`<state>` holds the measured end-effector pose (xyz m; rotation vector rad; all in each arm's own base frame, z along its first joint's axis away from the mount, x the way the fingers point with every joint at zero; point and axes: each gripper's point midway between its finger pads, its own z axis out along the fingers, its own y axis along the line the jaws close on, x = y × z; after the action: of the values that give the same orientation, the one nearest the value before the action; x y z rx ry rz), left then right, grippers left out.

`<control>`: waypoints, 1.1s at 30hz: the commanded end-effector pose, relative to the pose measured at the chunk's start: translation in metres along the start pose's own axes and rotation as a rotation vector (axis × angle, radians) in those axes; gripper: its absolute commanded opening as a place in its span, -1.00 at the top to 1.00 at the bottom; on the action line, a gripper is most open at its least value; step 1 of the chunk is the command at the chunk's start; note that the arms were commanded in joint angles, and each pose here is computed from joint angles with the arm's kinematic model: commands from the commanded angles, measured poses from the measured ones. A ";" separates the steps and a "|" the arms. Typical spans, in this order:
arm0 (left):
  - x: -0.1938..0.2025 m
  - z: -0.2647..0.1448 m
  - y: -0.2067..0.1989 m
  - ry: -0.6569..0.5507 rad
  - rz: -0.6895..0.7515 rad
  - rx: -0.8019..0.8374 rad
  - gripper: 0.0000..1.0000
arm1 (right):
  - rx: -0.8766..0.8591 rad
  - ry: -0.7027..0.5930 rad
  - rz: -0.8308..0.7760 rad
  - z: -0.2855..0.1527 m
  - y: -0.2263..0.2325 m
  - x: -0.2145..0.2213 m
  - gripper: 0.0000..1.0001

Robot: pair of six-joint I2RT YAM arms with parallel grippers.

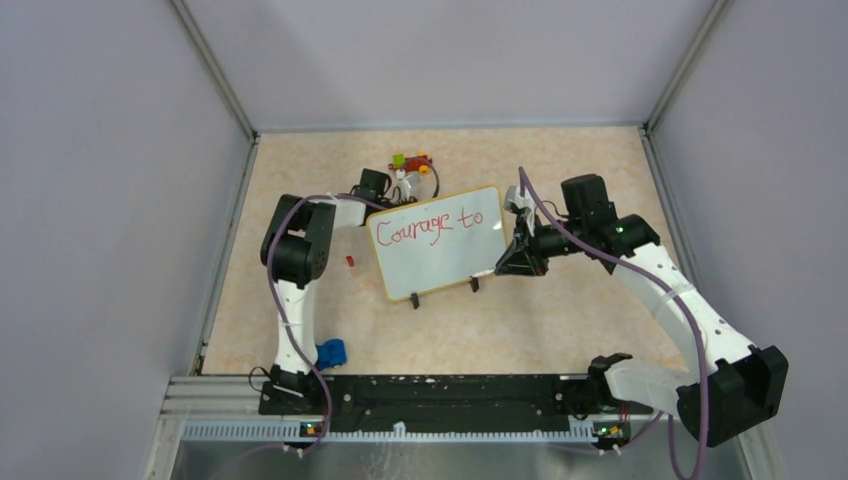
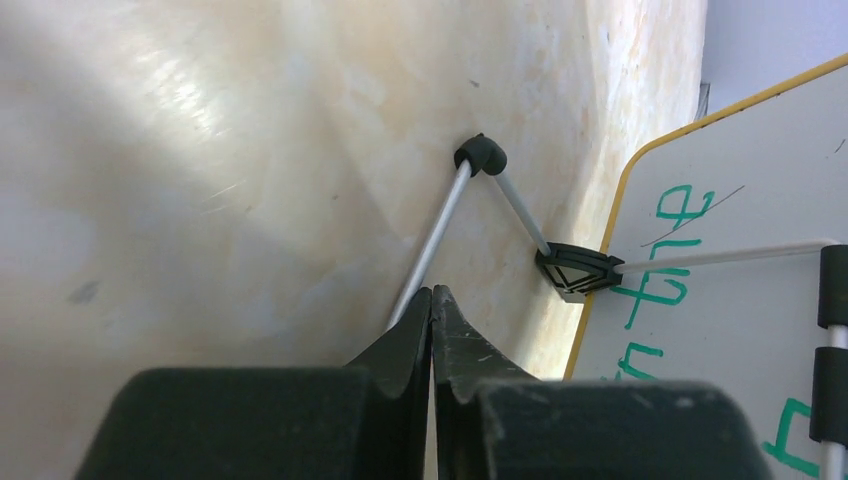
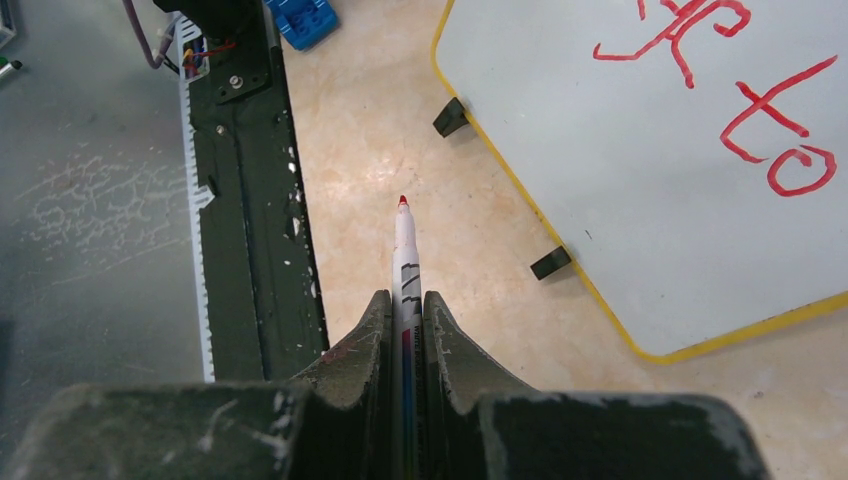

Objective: Write a sentence on the whiteboard
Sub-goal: Move the whiteboard to the center of the board.

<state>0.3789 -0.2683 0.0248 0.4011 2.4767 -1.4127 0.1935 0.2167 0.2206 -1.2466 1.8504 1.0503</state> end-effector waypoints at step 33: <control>0.138 -0.183 -0.144 0.296 1.163 -0.230 0.26 | 0.079 -0.062 0.030 -0.005 -0.026 -0.009 1.00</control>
<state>0.2318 -0.1873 0.2810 1.4629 1.6540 -0.5674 0.2034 0.2142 0.2189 -1.1854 1.8687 1.0410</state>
